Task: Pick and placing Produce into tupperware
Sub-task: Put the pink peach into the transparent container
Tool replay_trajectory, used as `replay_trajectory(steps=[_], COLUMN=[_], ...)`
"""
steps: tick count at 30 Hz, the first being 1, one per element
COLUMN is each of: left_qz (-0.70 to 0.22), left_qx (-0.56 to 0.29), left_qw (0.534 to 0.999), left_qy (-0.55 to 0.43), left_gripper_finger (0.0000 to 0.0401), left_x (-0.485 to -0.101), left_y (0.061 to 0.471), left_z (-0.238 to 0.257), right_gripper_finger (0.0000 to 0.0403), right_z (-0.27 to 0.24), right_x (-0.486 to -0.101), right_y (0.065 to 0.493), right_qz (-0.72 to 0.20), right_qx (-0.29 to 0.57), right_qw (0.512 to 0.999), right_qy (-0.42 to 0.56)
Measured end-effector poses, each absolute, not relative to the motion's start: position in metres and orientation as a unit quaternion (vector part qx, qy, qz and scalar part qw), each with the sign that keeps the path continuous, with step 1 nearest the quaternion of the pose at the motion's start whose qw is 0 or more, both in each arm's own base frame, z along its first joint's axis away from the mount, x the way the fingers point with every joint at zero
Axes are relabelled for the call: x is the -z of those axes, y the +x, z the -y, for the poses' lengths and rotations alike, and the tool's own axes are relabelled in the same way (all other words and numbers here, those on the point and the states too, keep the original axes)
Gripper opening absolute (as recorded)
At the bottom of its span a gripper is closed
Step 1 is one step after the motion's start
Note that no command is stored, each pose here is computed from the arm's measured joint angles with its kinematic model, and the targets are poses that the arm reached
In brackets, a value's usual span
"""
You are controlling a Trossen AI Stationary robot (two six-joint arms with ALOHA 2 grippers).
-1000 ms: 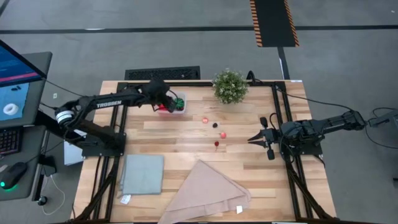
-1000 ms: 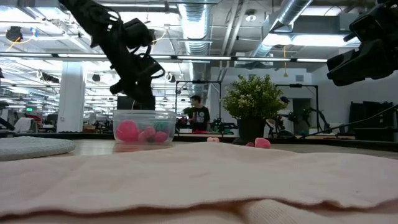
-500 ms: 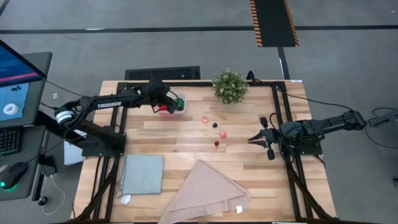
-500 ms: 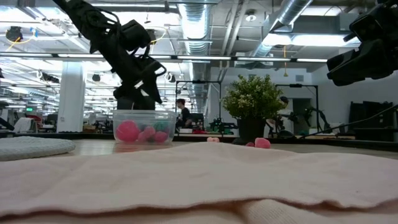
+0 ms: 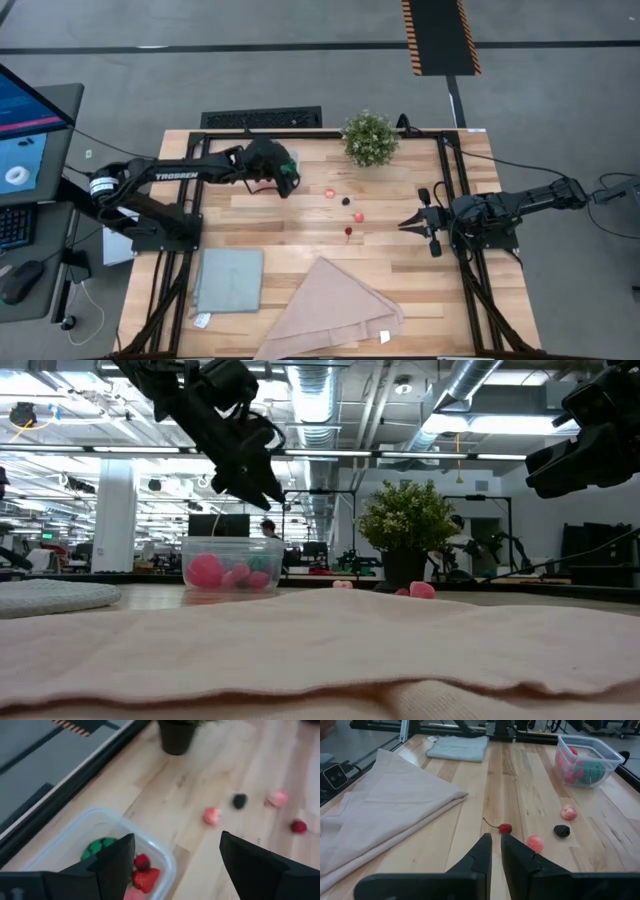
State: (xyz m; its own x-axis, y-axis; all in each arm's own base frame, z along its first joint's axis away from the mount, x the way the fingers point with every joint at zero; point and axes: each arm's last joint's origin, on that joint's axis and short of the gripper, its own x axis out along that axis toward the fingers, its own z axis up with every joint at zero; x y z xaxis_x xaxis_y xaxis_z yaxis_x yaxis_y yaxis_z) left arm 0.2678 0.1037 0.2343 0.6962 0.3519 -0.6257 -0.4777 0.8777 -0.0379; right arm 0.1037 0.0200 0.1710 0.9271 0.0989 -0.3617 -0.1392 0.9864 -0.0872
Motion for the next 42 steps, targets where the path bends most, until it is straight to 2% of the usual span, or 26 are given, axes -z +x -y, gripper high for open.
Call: replay_trajectory(steps=[5, 16, 22, 32, 42], left_qz=[-0.335, -0.425, -0.430, -0.480, -0.477], left_qx=[-0.209, -0.139, -0.121, -0.132, -0.141], left_qw=[0.912, 0.885, 0.883, 0.848, 0.849], left_qy=[-0.113, -0.130, -0.143, -0.179, -0.178], left_gripper_finger=[0.0279, 0.0279, 0.0279, 0.0279, 0.0279], left_x=[-0.223, -0.196, -0.189, -0.159, -0.158], left_y=[0.285, 0.353, 0.382, 0.401, 0.403], left_z=[-0.102, -0.120, -0.125, -0.130, -0.132], right_gripper_finger=[0.0064, 0.0064, 0.0064, 0.0064, 0.0064], right_z=[-0.020, -0.020, -0.020, -0.020, -0.020], right_x=[-0.171, -0.171, -0.171, -0.171, -0.171], right_y=[0.104, 0.104, 0.104, 0.104, 0.104], right_qz=[-0.181, -0.181, -0.181, -0.181, -0.181], right_qx=[-0.061, -0.061, -0.061, -0.061, -0.061], right_qw=[0.980, 0.980, 0.980, 0.980, 0.980], right_qy=[-0.055, -0.056, -0.056, -0.056, -0.056])
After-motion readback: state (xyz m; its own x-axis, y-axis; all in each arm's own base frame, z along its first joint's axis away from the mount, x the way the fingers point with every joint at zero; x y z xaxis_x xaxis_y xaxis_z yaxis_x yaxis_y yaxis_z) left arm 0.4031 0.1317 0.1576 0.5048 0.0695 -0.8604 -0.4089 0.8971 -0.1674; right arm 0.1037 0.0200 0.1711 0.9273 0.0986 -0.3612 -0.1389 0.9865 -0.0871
